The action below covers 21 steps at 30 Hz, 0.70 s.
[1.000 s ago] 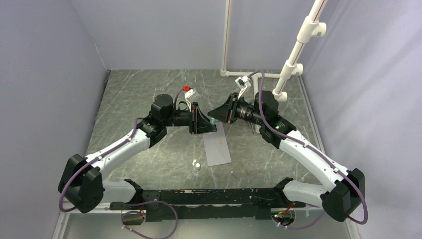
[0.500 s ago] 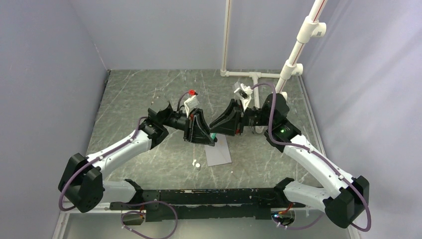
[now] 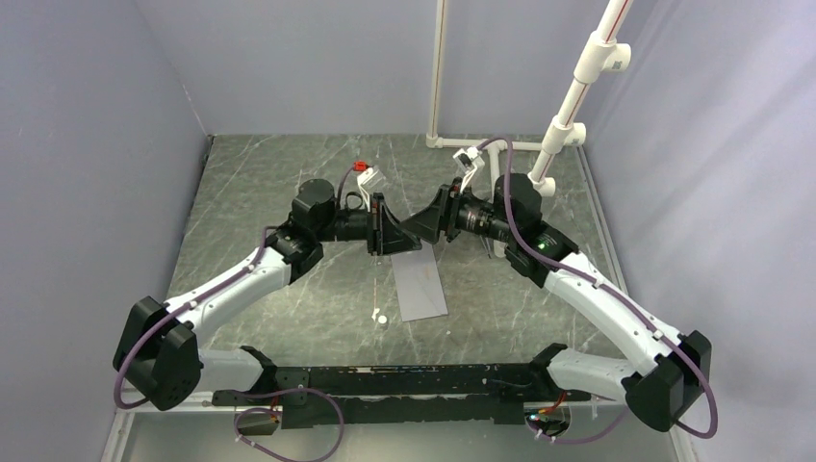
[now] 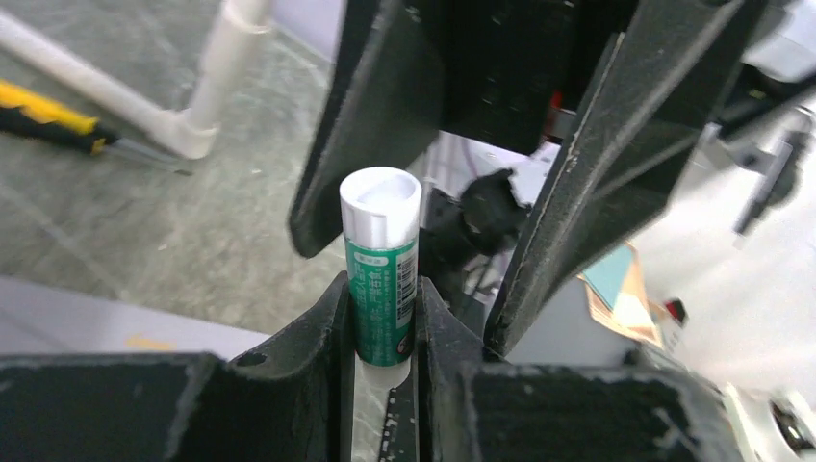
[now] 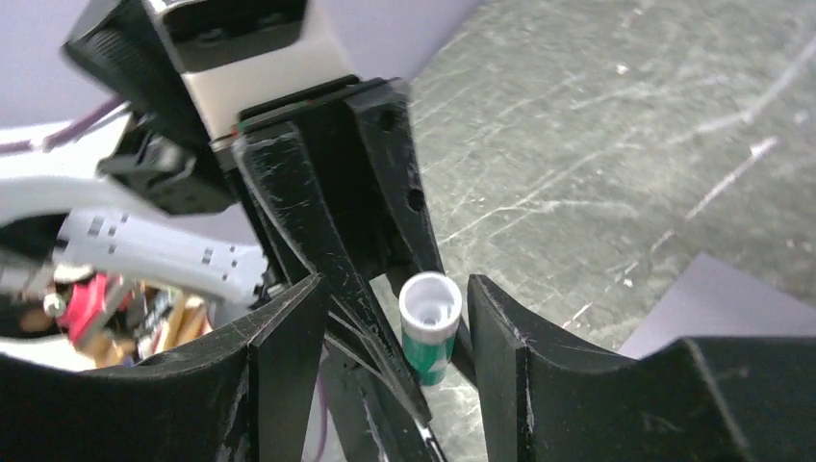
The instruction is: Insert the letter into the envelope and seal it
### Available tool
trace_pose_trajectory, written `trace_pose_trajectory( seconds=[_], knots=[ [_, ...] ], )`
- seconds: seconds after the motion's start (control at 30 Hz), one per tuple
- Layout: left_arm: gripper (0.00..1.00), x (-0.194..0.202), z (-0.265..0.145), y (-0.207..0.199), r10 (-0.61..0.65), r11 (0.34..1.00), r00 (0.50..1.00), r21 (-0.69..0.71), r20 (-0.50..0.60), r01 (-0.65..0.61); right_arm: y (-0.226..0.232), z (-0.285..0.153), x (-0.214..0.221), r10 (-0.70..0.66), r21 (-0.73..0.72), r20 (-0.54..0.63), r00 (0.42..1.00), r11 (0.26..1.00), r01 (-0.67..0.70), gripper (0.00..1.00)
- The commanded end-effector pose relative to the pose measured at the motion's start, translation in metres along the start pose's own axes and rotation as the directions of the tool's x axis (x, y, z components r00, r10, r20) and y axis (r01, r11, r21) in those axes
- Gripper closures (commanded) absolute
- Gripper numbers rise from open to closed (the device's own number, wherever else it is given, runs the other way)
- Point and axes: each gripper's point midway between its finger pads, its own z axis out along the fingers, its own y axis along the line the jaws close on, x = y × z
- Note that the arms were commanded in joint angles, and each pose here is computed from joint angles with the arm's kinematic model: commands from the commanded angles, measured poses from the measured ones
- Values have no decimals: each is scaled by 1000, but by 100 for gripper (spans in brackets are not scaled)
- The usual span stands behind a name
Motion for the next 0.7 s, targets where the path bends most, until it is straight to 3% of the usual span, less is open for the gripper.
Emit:
trace_pose_trajectory(
  seconds=[0.0,0.1,0.33,0.43,0.5,0.57,0.67],
  knots=[
    [98,-18,-4,24,54,982,997,-183,62,-42,-25,5,-15,173,139,133,976,972,-191,45],
    [98,-13,-3,28,28,982,998,-189,47,-19,-30,5,-18,181,169,141,973,964,-204,63],
    [98,-13,-4,23,26,986,997,-169,67,-14,-30,9,-11,220,157,115,969,959,-237,84],
    [98,-10,-4,15,29,991,999,-131,45,-23,-24,9,-11,176,125,101,979,974,-188,100],
    [98,-7,-4,4,41,996,999,-74,11,-40,-10,4,-15,69,59,94,993,995,-75,100],
    [97,0,-6,-13,48,999,998,16,-49,-47,20,-6,-13,-111,-106,81,991,987,119,100],
    [98,8,-11,-33,70,990,991,129,-112,-55,76,-38,9,-319,-424,158,935,833,356,100]
  ],
)
